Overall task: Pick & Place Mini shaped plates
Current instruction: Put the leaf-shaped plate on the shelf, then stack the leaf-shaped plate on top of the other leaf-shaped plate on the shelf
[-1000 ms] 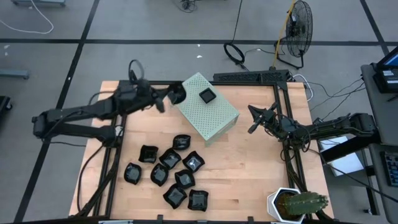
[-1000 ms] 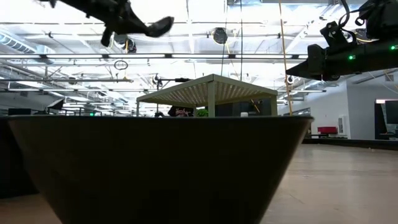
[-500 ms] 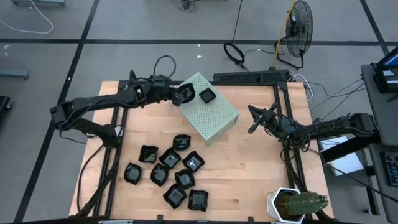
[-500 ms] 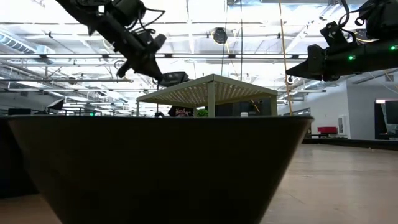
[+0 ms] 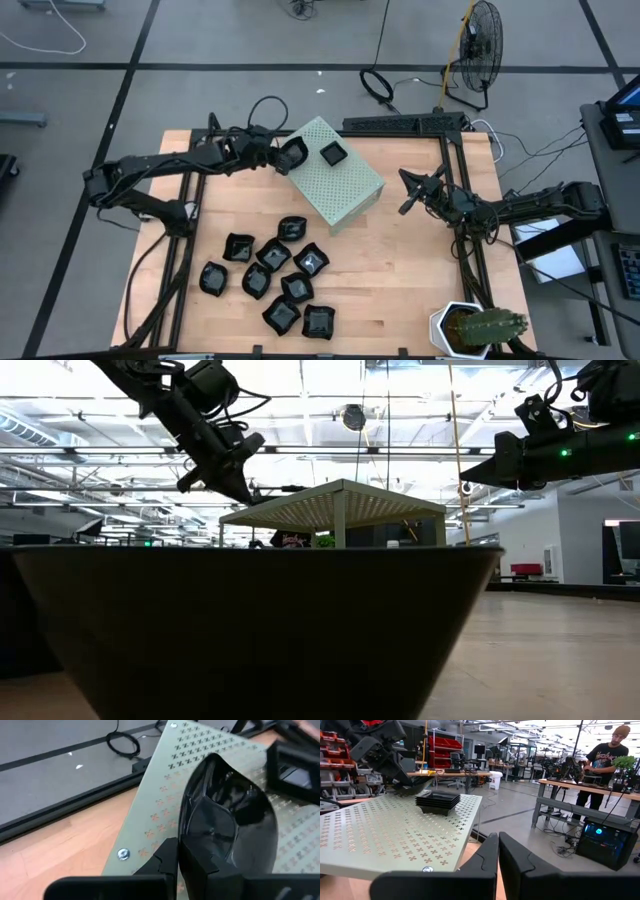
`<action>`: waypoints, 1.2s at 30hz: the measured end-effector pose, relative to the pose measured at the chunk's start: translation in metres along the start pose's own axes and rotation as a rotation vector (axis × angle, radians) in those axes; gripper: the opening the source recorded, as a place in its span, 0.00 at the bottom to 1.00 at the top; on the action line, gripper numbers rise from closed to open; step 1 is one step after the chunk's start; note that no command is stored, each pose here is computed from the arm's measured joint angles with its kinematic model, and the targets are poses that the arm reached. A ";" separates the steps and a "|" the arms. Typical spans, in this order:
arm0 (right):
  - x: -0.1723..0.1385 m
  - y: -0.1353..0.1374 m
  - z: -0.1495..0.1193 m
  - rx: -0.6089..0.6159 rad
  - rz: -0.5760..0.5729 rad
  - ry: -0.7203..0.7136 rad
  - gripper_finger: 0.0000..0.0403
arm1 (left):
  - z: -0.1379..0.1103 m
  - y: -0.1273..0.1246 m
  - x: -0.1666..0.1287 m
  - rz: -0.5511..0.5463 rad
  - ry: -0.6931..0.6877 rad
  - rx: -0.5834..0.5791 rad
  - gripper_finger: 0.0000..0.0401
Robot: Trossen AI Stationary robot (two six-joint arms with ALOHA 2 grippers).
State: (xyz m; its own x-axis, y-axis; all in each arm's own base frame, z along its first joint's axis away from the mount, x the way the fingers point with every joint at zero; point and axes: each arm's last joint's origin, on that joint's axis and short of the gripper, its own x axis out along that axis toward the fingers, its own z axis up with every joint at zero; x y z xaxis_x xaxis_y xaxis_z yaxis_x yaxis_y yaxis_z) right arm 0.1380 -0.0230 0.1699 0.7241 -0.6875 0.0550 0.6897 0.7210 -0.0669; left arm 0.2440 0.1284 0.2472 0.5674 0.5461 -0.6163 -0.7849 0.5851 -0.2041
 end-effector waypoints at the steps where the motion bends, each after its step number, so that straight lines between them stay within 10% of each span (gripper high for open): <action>1: 0.000 0.000 0.000 0.000 0.000 0.000 0.01 | 0.000 0.000 0.000 0.003 0.005 0.006 0.03; 24: 0.000 0.000 0.000 0.000 0.000 0.000 0.01 | 0.002 0.000 -0.001 0.020 -0.028 0.011 0.21; 36: 0.000 0.000 0.000 -0.001 0.000 0.000 0.01 | -0.014 -0.044 -0.059 -0.193 -0.108 0.379 0.30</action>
State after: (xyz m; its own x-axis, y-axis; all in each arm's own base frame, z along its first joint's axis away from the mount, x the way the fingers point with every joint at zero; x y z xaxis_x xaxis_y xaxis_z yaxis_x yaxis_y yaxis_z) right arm 0.1380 -0.0230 0.1698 0.7240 -0.6877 0.0546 0.6898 0.7208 -0.0675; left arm 0.2420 0.0620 0.2823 0.7335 0.4526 -0.5070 -0.5261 0.8504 -0.0019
